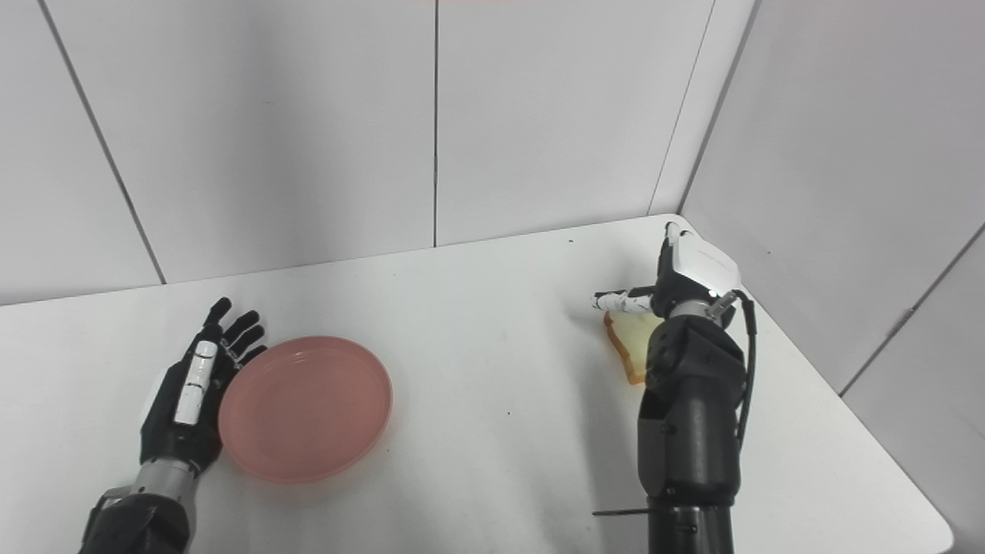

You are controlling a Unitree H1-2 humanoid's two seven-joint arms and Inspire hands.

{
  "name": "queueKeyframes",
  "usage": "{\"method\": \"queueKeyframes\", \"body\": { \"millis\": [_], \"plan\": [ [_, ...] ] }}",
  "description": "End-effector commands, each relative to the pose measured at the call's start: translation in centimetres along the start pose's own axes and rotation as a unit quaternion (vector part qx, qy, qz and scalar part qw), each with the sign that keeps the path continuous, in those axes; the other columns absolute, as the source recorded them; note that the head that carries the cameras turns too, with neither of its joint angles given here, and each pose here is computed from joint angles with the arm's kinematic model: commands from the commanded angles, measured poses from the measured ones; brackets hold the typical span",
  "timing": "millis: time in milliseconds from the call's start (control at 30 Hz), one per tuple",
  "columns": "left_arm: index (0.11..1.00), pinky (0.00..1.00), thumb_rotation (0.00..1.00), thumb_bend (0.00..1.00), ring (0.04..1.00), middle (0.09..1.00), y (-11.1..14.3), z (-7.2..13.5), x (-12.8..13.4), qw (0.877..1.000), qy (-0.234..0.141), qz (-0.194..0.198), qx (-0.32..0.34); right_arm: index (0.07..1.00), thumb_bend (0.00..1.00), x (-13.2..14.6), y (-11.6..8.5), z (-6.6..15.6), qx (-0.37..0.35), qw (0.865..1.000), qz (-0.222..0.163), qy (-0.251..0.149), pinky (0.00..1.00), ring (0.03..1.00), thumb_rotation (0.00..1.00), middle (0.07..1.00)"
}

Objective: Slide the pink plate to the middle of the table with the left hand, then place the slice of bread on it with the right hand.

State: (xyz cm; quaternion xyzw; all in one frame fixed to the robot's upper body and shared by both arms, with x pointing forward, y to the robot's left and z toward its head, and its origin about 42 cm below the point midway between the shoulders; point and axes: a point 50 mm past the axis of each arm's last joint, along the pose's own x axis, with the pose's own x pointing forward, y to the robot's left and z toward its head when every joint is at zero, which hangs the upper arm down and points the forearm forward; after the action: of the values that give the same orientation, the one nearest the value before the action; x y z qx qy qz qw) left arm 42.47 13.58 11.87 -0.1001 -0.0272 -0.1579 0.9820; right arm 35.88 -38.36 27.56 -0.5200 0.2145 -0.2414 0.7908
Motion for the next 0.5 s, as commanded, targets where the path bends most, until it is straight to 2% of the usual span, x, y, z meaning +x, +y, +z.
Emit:
{"method": "queueKeyframes", "body": {
  "millis": [0,467],
  "plan": [
    [0.936,0.86,0.75,0.63,0.89,0.873,0.3,-3.1,-1.8,0.998,0.065,0.01,-0.012,1.0,1.0,0.6,-1.7,0.5,-0.007,1.0,-0.029,-0.001,0.96,1.0,0.44,1.0],
    [0.937,0.87,0.73,0.64,0.888,0.883,0.3,-3.3,-2.1,0.998,0.066,0.008,-0.014,1.0,1.0,3.1,0.1,-0.4,-0.016,0.999,-0.019,0.035,0.99,1.0,0.41,1.0]
  ]
}}
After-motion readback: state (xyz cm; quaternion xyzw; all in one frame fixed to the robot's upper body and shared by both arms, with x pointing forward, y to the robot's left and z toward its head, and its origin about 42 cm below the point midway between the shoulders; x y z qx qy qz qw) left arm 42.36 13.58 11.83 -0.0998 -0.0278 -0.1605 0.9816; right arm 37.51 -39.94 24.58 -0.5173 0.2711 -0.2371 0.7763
